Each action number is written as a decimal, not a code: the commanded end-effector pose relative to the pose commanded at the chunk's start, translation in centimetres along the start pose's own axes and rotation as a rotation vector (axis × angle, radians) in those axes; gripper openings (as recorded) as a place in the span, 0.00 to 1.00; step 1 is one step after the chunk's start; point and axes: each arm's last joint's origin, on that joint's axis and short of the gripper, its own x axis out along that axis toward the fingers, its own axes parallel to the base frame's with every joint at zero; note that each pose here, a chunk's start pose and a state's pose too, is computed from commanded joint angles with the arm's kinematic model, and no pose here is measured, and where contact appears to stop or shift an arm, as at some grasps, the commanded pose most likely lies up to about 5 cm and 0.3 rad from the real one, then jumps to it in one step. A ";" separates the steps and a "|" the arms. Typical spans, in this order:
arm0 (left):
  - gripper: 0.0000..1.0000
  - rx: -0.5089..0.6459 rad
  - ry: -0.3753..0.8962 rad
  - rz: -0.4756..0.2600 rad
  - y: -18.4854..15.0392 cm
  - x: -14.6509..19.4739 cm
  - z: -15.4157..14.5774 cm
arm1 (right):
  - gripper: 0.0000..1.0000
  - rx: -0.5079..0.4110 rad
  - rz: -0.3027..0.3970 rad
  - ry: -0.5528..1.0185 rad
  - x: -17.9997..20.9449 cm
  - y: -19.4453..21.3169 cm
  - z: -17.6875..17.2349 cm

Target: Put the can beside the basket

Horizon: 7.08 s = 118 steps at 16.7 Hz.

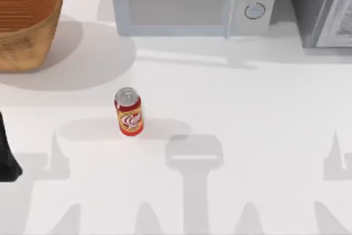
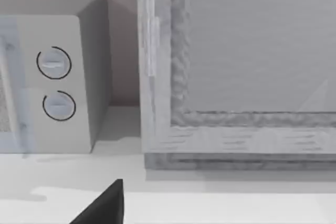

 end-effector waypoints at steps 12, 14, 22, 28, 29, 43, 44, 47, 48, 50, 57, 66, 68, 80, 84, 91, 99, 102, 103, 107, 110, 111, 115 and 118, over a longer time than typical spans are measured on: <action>1.00 0.121 0.426 -0.167 -1.9 3.3 8.5 | 1.00 0.000 0.000 0.000 0.0 0.0 0.0; 1.00 0.173 0.577 -0.225 -3.1 5.8 10.7 | 1.00 0.000 0.000 0.000 0.0 0.0 0.0; 1.00 0.441 1.167 -0.476 -11.5 19.3 11.8 | 1.00 0.000 0.000 0.000 0.0 0.0 0.0; 1.00 0.597 1.429 -0.602 -17.7 25.1 7.1 | 1.00 0.000 0.000 0.000 0.0 0.0 0.0; 1.00 0.612 1.450 -0.614 -18.3 25.5 6.6 | 1.00 0.000 0.000 0.000 0.0 0.0 0.0; 1.00 0.629 1.470 -0.629 -19.0 26.1 1.1 | 1.00 0.000 0.000 0.000 0.0 0.0 0.0; 1.00 0.630 1.473 -0.629 -19.0 26.0 0.4 | 1.00 0.000 0.000 0.000 0.0 0.0 0.0; 1.00 0.630 1.476 -0.629 -19.0 26.0 0.0 | 1.00 0.000 0.000 0.000 0.0 0.0 0.0; 1.00 0.630 1.476 -0.629 -19.0 26.0 0.0 | 1.00 0.000 0.000 0.000 0.0 0.0 0.0; 0.92 0.630 1.476 -0.629 -19.0 26.0 0.0 | 1.00 0.000 0.000 0.000 0.0 0.0 0.0; 0.40 0.630 1.476 -0.629 -19.0 26.0 0.0 | 1.00 0.000 0.000 0.000 0.0 0.0 0.0; 0.00 0.630 1.476 -0.629 -19.0 26.0 0.0 | 1.00 0.000 0.000 0.000 0.0 0.0 0.0; 0.00 0.630 1.476 -0.629 -19.0 26.0 0.0 | 1.00 0.000 0.000 0.000 0.0 0.0 0.0; 0.00 0.275 1.549 -0.269 -12.0 25.6 1.3 | 1.00 0.000 0.000 0.000 0.0 0.0 0.0; 0.00 0.062 1.571 -0.052 -7.6 24.7 1.8 | 1.00 0.000 0.000 0.000 0.0 0.0 0.0; 0.00 0.027 1.570 -0.016 -6.8 24.4 1.8 | 1.00 0.000 0.000 0.000 0.0 0.0 0.0; 0.00 0.021 1.567 -0.011 -6.6 24.4 1.2 | 1.00 0.000 0.000 0.000 0.0 0.0 0.0; 0.15 0.021 1.567 -0.011 -6.6 24.4 1.2 | 1.00 0.000 0.000 0.000 0.0 0.0 0.0; 0.23 0.021 1.567 -0.011 -6.6 24.4 1.2 | 1.00 0.000 0.000 0.000 0.0 0.0 0.0; 0.53 0.021 1.567 -0.011 -6.6 24.4 1.2 | 1.00 0.000 0.000 0.000 0.0 0.0 0.0; 0.75 0.021 1.567 -0.011 -6.6 24.4 1.2 | 1.00 0.000 0.000 0.000 0.0 0.0 0.0; 0.83 0.021 1.567 -0.011 -6.6 24.4 1.2 | 1.00 0.000 0.000 0.000 0.0 0.0 0.0; 1.00 0.021 1.567 -0.011 -6.6 24.4 1.2 | 1.00 0.000 0.000 0.000 0.0 0.0 0.0; 1.00 0.021 1.567 -0.011 -6.6 24.4 1.2 | 1.00 0.000 0.000 0.000 0.0 0.0 0.0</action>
